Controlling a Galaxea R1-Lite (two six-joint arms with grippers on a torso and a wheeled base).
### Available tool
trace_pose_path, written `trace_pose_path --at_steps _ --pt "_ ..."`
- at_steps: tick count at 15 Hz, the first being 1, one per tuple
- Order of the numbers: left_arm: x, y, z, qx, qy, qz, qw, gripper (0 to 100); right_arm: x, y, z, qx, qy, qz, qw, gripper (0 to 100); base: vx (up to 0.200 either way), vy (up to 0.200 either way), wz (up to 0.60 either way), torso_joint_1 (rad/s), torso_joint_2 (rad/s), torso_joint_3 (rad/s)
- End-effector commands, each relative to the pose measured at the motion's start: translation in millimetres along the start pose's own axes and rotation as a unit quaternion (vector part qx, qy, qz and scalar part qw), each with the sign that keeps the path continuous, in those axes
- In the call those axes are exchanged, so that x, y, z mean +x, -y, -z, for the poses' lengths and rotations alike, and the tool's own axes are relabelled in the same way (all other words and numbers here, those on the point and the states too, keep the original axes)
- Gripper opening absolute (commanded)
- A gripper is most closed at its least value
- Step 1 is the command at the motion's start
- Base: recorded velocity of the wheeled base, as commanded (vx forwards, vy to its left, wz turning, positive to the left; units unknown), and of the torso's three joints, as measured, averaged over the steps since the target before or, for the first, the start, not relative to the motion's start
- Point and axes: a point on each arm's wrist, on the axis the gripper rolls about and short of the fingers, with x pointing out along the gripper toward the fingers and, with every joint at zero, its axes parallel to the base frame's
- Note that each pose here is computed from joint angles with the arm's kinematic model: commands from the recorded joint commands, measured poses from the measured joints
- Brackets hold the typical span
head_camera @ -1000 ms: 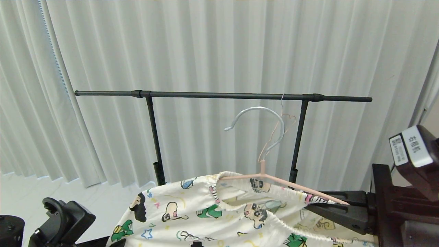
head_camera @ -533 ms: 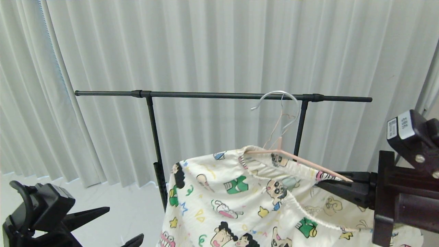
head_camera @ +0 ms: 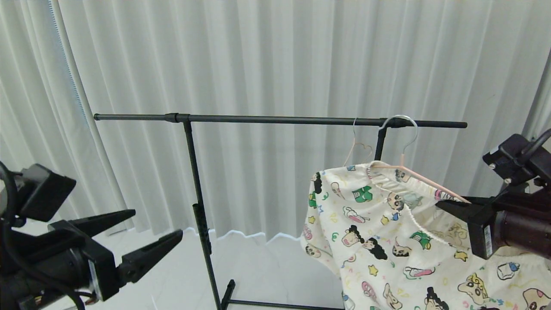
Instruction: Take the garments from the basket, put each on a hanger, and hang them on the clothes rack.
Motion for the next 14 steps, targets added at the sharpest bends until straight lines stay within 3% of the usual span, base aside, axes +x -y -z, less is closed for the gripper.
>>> trace_pose_path --at_steps 1,3,5,8,14 --pt "22.0 -9.2 -13.6 0.008 -0.003 -0.053 0.9986 100 1.7 6.5 9.6 0.005 -0.020 0.035 0.9992 0 0.000 0.000 0.00 0.000 0.00 0.000" --pt "43.1 -18.5 -13.5 0.030 -0.010 -0.124 0.9917 100 2.4 7.0 16.8 0.003 -0.036 0.056 0.9978 0 0.000 0.000 0.00 0.000 0.00 0.000" --pt "60.9 -23.6 -14.0 0.039 -0.003 -0.169 0.9849 100 2.4 7.3 16.9 0.003 -0.037 0.064 0.9973 0 0.000 0.000 0.00 0.000 0.00 0.000" --pt "75.3 -27.1 -14.0 0.058 0.007 -0.193 0.9794 100 1.9 8.9 16.1 0.004 -0.035 0.069 0.9970 0 0.000 0.000 0.00 0.000 0.00 0.000" --pt "74.6 -25.9 -9.4 0.061 -0.002 -0.194 0.9791 100 2.4 8.7 17.1 0.003 -0.038 0.069 0.9969 0 0.000 0.000 0.00 0.000 0.00 0.000"
